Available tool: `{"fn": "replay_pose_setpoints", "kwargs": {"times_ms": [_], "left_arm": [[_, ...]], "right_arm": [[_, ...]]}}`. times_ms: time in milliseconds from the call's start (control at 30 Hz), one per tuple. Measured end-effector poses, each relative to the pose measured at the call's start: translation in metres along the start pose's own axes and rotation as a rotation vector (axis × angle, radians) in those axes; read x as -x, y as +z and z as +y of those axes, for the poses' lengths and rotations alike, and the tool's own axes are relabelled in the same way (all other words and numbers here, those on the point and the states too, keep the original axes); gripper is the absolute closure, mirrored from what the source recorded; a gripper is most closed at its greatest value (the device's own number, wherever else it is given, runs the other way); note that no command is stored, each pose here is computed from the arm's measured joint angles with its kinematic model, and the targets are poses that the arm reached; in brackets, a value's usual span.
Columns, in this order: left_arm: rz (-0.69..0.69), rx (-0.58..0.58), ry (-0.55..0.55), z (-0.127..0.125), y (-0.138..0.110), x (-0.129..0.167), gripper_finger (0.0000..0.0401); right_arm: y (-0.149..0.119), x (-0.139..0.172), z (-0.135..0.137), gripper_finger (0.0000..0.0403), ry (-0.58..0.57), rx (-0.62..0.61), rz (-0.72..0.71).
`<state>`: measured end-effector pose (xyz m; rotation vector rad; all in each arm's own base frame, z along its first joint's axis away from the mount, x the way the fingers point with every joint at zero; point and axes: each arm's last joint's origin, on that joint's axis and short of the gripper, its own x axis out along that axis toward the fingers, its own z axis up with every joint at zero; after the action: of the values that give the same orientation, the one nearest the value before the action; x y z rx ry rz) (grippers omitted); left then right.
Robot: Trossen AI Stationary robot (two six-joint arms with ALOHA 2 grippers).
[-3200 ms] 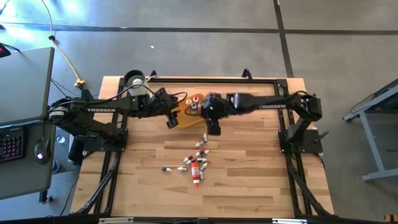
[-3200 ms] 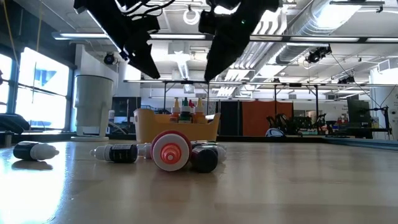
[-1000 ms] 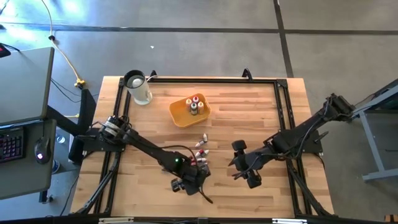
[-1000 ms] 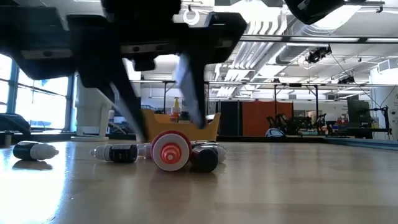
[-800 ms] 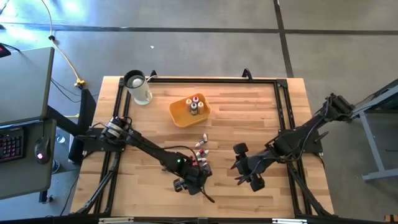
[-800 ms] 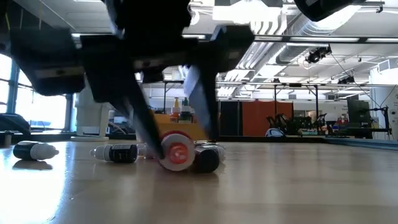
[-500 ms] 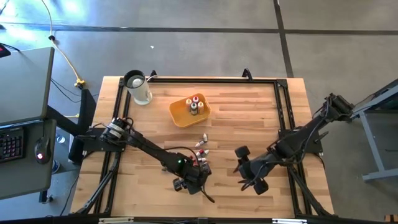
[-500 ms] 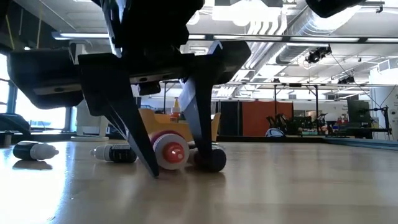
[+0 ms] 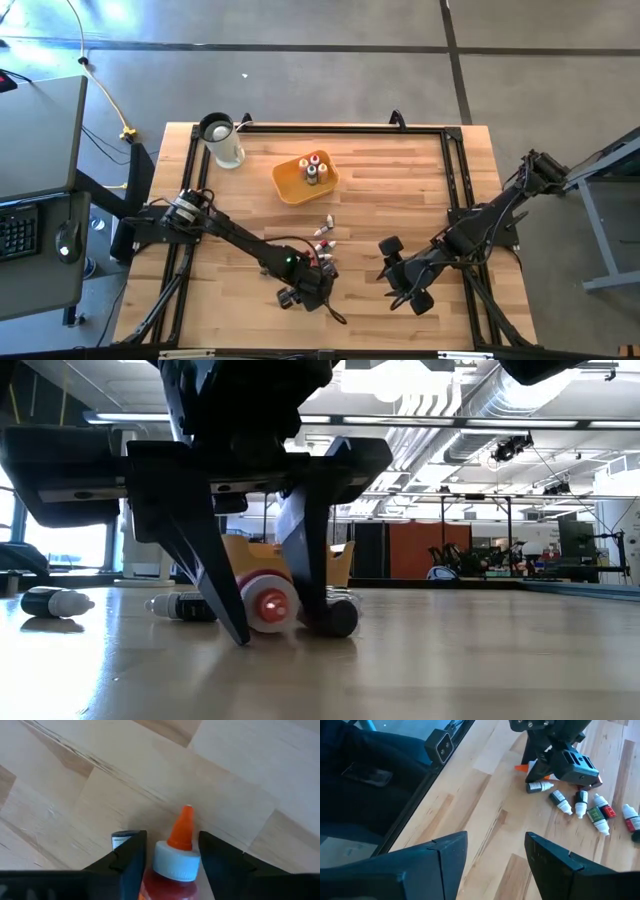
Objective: Pick & Place food coloring
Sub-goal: Put the large orange food coloring bottle into the yellow bin
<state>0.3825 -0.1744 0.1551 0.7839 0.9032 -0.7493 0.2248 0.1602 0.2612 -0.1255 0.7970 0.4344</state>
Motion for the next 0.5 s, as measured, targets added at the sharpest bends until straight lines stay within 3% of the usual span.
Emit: {"fn": "replay_pose_setpoints", "kwargs": {"times_ms": [233,367,500], "left_arm": [[0.016,0.001,0.013,0.0,-0.001,0.0,0.0292],[0.017,0.036,0.073,0.003,0.004,0.002,0.0289],[-0.06,0.115,0.164,0.018,0.031,0.021,0.0278]], "right_arm": [[0.0,0.0,0.0,0.021,-0.001,0.0,0.0],[0.0,0.0,0.0,0.021,-0.001,0.0,0.0],[0.0,0.0,0.0,0.021,-0.001,0.0,-0.001]]}}
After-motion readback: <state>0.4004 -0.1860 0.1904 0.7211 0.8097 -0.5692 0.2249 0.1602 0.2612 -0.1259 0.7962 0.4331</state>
